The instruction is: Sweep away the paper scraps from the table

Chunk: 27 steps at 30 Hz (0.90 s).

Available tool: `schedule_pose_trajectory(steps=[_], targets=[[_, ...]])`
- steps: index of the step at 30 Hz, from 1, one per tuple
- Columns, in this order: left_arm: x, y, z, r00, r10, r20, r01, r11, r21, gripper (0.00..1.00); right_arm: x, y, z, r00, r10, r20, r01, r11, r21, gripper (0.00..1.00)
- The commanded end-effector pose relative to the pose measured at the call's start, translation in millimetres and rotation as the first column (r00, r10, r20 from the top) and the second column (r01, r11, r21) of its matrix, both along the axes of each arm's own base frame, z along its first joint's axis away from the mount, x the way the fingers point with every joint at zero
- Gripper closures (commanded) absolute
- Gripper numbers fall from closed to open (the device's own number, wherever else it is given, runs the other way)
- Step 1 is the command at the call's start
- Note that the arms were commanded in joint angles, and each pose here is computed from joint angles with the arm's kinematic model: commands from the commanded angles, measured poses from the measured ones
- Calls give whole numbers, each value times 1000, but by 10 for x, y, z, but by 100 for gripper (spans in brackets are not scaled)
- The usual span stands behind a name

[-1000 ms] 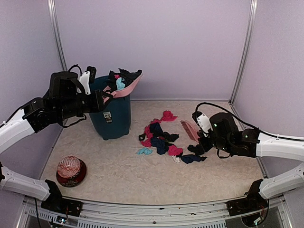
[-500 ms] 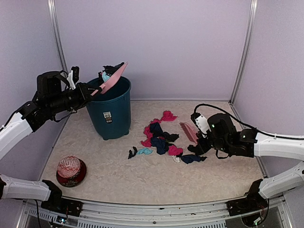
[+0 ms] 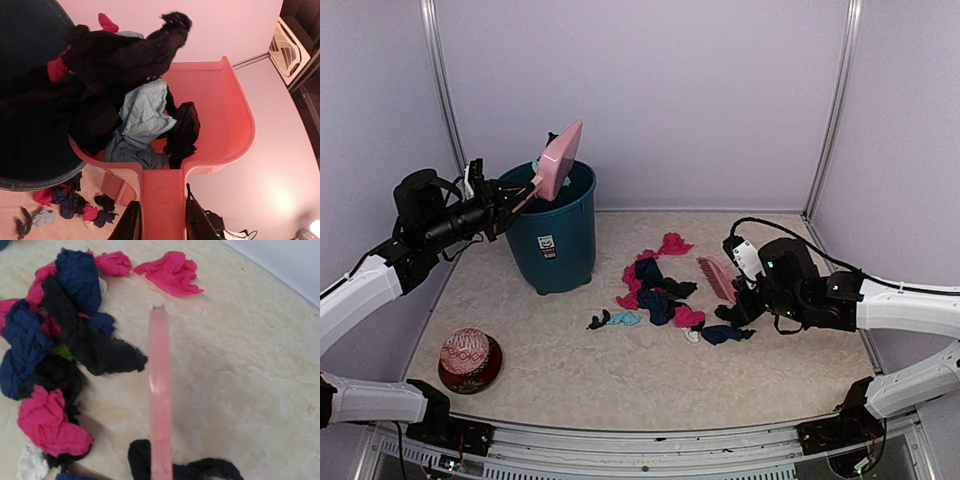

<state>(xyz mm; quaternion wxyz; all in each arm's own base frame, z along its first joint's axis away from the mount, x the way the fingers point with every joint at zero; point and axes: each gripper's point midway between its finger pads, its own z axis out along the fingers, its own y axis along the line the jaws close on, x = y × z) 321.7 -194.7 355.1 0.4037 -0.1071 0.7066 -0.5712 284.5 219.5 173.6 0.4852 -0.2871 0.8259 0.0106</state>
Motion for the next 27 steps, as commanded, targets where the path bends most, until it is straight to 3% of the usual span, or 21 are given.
schedule_pose_trajectory(steps=[1,11,17,21,27], targets=[[-79,46,424,997,-27,74,43,972,-230,100,18,28,301,999,-7,46,2,994,108,100],[-8,195,558,999,-9,48,32,870,-492,100,-35,72,595,998,3,64,-17,974,224,100],[-5,227,648,998,7,66,27,860,-509,100,-132,216,787,995,76,67,-94,940,328,100],[-18,232,656,998,11,67,25,862,-506,100,-245,359,950,986,153,66,-166,891,423,100],[-47,205,678,997,1,78,38,865,-500,100,-430,689,1092,954,298,13,-243,751,614,100]])
